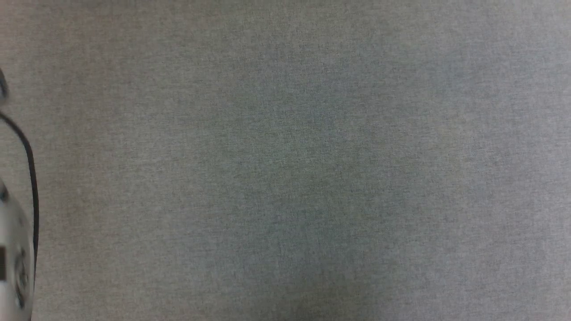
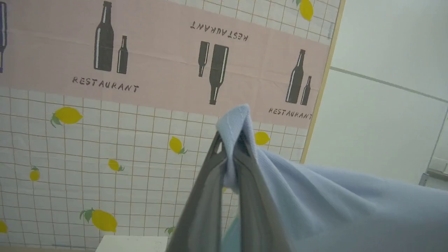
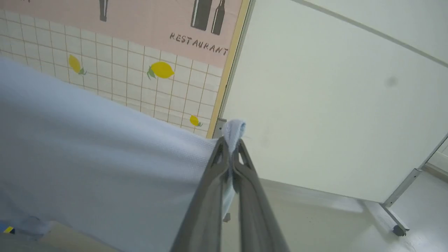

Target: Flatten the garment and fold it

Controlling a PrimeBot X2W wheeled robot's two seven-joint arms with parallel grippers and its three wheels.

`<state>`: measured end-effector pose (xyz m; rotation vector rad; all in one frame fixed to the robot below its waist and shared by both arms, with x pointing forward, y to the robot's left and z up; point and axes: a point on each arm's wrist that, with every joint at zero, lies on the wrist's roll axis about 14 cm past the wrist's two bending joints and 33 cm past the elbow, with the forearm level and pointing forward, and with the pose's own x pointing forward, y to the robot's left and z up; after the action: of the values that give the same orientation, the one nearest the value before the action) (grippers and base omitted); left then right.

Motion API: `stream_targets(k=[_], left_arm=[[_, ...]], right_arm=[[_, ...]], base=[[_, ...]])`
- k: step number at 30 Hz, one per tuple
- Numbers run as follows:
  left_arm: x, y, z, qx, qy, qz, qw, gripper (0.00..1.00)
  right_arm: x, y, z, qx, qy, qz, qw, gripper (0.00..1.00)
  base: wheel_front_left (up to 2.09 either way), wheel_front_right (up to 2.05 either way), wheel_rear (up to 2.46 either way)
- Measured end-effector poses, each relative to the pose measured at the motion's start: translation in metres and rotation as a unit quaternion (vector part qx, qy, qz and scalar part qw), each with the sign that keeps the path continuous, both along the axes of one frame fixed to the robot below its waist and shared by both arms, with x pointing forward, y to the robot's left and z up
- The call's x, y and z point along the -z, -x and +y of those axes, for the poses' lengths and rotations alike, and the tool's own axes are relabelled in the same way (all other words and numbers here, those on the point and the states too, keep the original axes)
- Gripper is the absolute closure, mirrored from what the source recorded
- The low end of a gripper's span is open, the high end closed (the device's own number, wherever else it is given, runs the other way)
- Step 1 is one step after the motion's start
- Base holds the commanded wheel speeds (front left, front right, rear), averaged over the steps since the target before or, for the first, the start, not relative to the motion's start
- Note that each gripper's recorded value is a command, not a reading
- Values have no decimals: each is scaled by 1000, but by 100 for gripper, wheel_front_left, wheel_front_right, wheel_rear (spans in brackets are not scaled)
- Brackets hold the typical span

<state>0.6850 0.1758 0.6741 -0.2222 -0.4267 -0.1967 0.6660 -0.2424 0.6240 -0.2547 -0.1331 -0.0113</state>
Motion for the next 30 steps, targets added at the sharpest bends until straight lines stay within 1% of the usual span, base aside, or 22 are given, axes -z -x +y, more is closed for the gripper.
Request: stream_targets(k=[2,4,5,8,11,12,13,15,16,18,21,26,29,30], left_arm=[[41,4,6,-3,-25,55,998,100],[83,15,10,1,-58,115,992,100],[97,21,11,4,-67,136,988,100],[151,52,12,20,-95,216,971,100],[188,91,9,45,-100,283,953,100],[198,104,7,53,-99,303,946,100],[210,121,5,64,-102,329,937,100],[234,157,2,84,-113,381,914,100],[241,172,0,93,-113,399,905,100],[256,210,-5,116,-110,444,882,100],[268,259,-8,130,-104,492,855,100],[271,323,-14,131,-85,536,830,100],[270,348,-13,121,-72,546,826,100],[271,357,-13,118,-65,552,823,100]], right_arm=[[37,9,6,-10,-7,43,999,100],[73,23,11,-20,-21,87,996,100],[85,29,13,-22,-27,102,994,100],[126,59,17,-29,-51,153,986,100],[155,90,17,-27,-73,194,978,100],[162,100,16,-26,-77,204,976,100],[169,111,14,-25,-82,214,973,100],[177,133,12,-21,-88,229,969,100],[179,141,10,-20,-92,231,968,100],[184,161,8,-16,-99,243,965,100],[193,191,4,-5,-115,263,958,100],[203,237,1,12,-129,291,948,100],[212,263,0,22,-136,314,939,100],[218,274,0,27,-140,328,934,100]], base=[[0,0,0],[0,0,0],[0,0,0],[0,0,0],[0,0,0],[0,0,0],[0,0,0],[0,0,0],[0,0,0],[0,0,0],[0,0,0],[0,0,0],[0,0,0],[0,0,0]])
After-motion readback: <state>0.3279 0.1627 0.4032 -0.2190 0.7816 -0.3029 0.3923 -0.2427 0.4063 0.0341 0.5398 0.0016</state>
